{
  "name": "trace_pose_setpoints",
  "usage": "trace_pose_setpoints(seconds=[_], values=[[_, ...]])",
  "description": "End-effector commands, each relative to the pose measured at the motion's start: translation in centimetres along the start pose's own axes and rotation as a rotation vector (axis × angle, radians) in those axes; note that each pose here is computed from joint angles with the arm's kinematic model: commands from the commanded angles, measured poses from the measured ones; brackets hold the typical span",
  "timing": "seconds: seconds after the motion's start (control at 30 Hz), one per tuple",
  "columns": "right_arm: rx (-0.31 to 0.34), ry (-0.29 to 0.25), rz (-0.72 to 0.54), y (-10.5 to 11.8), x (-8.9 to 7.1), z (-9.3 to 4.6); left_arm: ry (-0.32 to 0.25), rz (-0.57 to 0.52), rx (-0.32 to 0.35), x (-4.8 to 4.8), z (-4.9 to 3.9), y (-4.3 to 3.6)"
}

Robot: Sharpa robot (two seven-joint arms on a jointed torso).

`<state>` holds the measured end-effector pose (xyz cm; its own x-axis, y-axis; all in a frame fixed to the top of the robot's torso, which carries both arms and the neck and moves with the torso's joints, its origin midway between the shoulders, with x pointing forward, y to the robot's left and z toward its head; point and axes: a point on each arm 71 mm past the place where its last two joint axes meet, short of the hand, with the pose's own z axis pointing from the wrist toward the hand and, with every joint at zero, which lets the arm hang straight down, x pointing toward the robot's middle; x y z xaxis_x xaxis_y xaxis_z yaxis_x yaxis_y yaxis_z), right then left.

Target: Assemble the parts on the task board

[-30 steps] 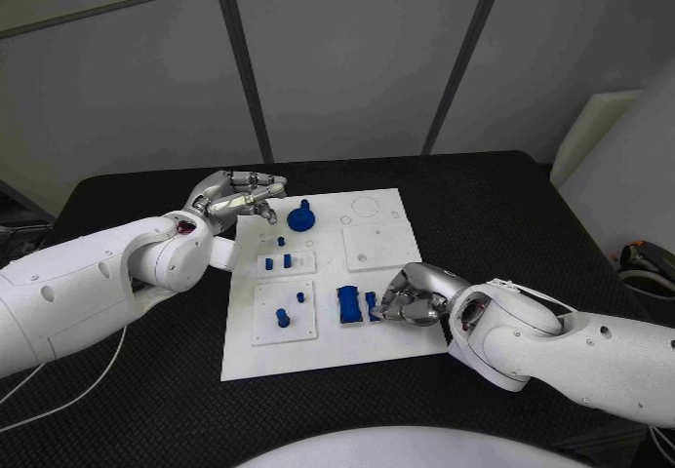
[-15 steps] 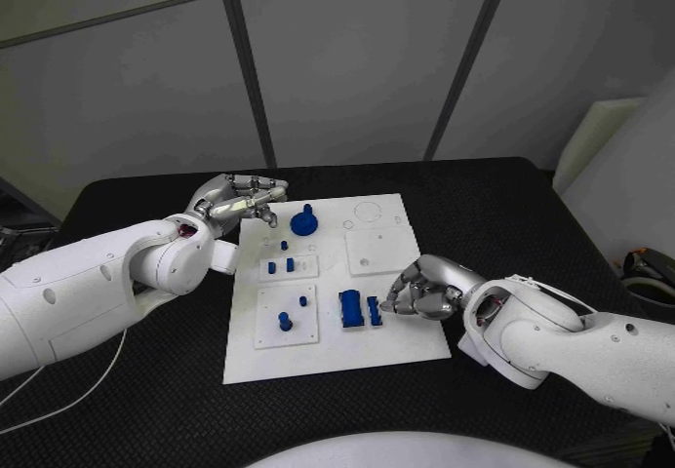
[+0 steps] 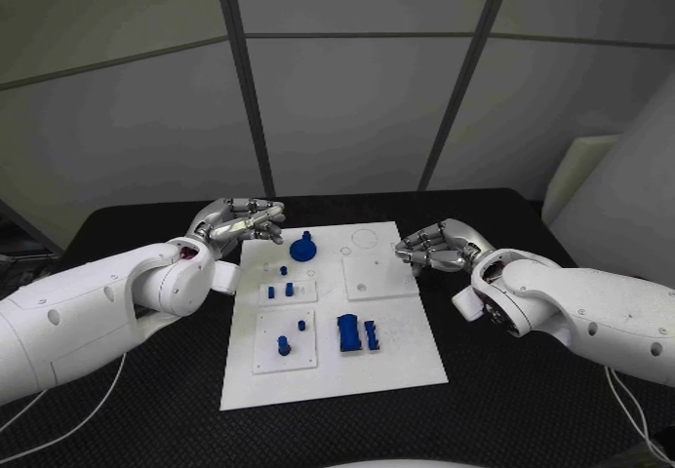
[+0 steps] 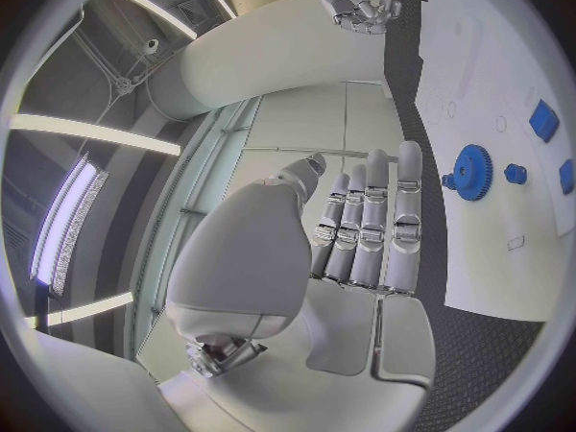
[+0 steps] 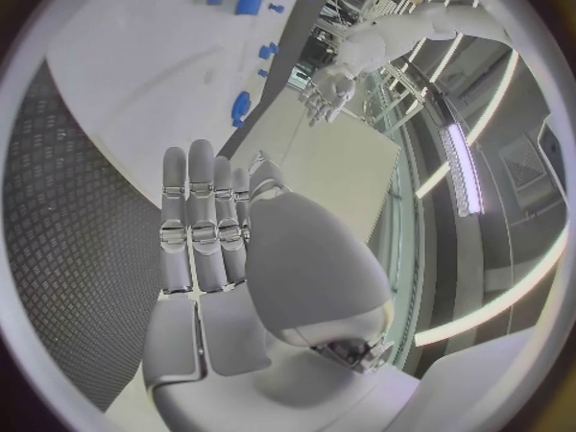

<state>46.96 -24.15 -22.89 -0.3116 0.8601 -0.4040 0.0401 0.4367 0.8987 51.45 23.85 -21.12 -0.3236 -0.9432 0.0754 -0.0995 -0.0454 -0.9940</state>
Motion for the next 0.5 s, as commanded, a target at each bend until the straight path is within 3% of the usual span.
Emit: trace_pose_setpoints(seconds=[0.03, 0.27, 0.5], values=[[-0.083, -0.022, 0.237, 0.2, -0.7, 1.3, -0.071, -0.078, 0.019, -0.72, 0.31, 0.09], [-0.124, -0.090, 0.282, -1.0, -1.2, 5.2, -0.212, -0.122, 0.070, -2.68, 1.27, 1.17], [-0.147, -0.096, 0.298, -1.2, -0.8, 6.8, -0.278, -0.114, 0.112, -3.03, 1.89, 1.87]])
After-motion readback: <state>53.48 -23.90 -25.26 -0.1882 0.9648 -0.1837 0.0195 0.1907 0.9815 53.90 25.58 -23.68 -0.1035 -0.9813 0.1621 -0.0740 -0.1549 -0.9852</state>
